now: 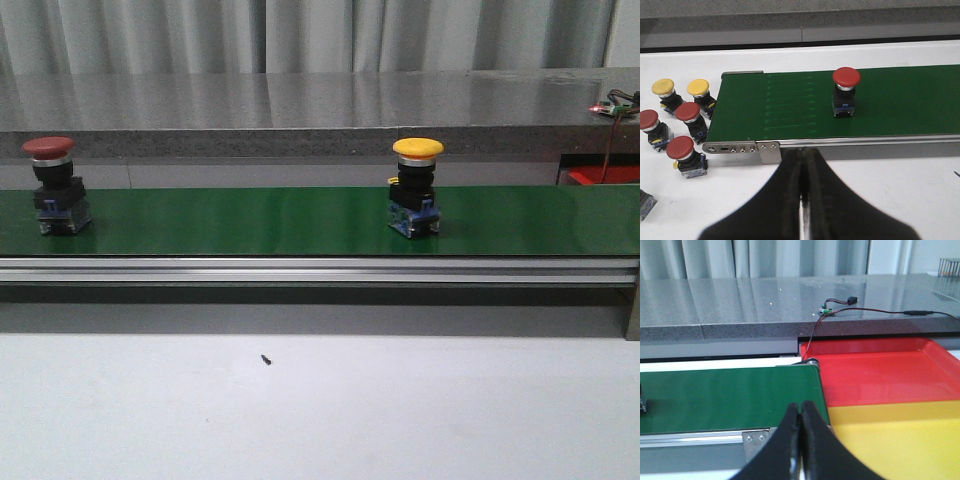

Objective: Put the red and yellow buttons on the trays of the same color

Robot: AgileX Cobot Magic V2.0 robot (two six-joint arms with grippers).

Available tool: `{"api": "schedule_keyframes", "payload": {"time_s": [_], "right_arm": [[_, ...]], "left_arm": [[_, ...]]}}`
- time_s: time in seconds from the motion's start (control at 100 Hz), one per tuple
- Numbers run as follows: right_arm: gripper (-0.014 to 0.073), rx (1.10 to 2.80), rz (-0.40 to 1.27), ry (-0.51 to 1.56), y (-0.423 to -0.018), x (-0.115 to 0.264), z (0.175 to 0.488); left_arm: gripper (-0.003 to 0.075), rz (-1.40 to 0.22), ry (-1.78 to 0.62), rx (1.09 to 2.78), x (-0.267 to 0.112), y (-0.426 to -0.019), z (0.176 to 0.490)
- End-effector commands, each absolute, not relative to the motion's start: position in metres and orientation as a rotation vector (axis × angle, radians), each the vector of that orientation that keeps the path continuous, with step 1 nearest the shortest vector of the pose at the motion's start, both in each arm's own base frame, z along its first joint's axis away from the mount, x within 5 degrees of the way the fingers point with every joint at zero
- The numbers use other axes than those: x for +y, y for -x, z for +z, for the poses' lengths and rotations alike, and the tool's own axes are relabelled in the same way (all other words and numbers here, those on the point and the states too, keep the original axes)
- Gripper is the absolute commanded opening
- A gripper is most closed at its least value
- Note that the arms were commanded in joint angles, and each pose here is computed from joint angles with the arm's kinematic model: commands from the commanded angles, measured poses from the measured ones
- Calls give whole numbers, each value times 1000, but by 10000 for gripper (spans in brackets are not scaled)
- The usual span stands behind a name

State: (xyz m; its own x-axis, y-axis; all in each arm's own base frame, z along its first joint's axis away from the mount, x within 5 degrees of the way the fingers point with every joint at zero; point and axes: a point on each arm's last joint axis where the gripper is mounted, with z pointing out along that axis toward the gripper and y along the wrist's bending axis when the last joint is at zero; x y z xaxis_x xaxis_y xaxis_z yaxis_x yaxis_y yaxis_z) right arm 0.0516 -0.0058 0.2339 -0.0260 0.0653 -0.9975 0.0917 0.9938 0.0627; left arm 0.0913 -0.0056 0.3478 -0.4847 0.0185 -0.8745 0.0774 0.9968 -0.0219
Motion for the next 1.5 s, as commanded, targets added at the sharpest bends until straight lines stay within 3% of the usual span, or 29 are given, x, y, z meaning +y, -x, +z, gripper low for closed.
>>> {"api": "schedule_keyframes", "payload": {"time_s": [0.0, 0.15, 0.33, 0.54, 0.75, 0.87, 1.04, 1.11, 1.49], "right_arm": [[-66, 1599, -22, -123, -55, -6, 264], [-66, 1712, -30, -137, -73, -8, 288], [-66, 1704, -18, -115, -98, -8, 297], [-66, 1889, -95, -51, -136, -10, 323], [-54, 2035, -57, -22, -179, -1, 344], [92, 2177, -61, -2, -205, 5, 346], [514, 2293, -49, -9, -236, 11, 349], [613, 2342, -27, -9, -246, 15, 352], [623, 2439, 133, 202, -296, 64, 361]], "left_arm": [[-20, -82, -49, 1979, -6, -94, 361], [-20, -82, -49, 1979, -6, -94, 361], [-20, -82, -49, 1979, -6, -94, 361], [-20, -82, -49, 1979, -6, -94, 361], [-20, -82, -49, 1979, -6, -94, 361], [-20, -82, -49, 1979, -6, -94, 361], [-20, -82, -49, 1979, -6, -94, 361], [-20, -82, -49, 1979, -6, -94, 361], [-20, -82, -49, 1979, -6, -94, 361]]}}
